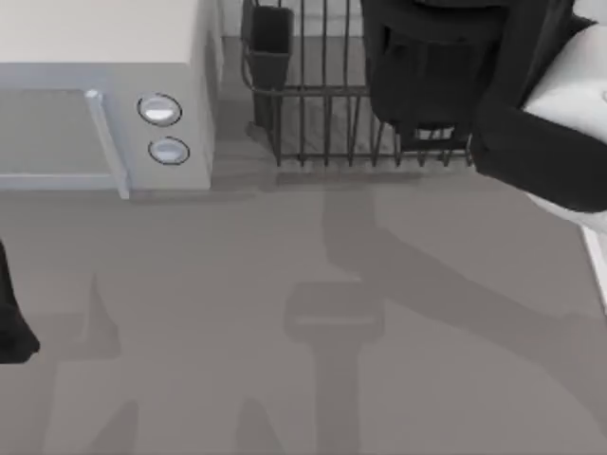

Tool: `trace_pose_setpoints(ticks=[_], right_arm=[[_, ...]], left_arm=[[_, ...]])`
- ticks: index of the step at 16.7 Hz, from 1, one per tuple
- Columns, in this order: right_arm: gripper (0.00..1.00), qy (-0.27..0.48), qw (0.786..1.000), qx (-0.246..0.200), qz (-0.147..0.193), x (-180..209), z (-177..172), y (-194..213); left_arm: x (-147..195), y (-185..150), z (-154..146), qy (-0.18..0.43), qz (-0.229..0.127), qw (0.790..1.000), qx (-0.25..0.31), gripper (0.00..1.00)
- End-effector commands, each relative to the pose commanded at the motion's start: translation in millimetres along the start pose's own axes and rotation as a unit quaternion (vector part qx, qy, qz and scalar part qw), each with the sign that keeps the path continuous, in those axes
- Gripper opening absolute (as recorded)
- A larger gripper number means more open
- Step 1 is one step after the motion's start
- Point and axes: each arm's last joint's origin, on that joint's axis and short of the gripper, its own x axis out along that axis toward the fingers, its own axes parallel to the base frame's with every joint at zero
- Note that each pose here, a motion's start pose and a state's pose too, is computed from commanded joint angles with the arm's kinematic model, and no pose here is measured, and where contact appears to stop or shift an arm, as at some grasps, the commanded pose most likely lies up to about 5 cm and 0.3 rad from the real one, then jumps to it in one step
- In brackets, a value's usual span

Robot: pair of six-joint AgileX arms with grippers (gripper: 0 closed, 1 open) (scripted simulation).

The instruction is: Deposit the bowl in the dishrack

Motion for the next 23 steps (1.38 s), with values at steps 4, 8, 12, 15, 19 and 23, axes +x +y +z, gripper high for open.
trace_pose_setpoints(ticks=[4, 8, 12, 15, 19, 23], right_arm=[[0.0, -0.005, 1.0, 0.009, 0.001, 69.6, -61.1, 15.9], [0.0, -0.011, 1.0, 0.014, 0.0, 135.5, -130.9, 1.1], [0.0, -0.004, 1.0, 0.006, -0.001, 164.1, -169.6, -17.5], [0.0, -0.004, 1.0, 0.006, -0.001, 164.3, -169.8, -17.7], [0.23, -0.004, 1.0, 0.006, -0.001, 164.3, -169.8, -17.7], [0.53, -0.004, 1.0, 0.006, -0.001, 164.3, -169.8, -17.7]], left_arm=[[0.0, 0.0, 0.0, 0.0, 0.0, 1.0, 0.0, 1.0], [0.0, 0.0, 0.0, 0.0, 0.0, 1.0, 0.0, 1.0], [0.0, 0.0, 0.0, 0.0, 0.0, 1.0, 0.0, 1.0], [0.0, 0.0, 0.0, 0.0, 0.0, 1.0, 0.0, 1.0], [0.0, 0.0, 0.0, 0.0, 0.0, 1.0, 0.0, 1.0], [0.0, 0.0, 0.0, 0.0, 0.0, 1.0, 0.0, 1.0]])
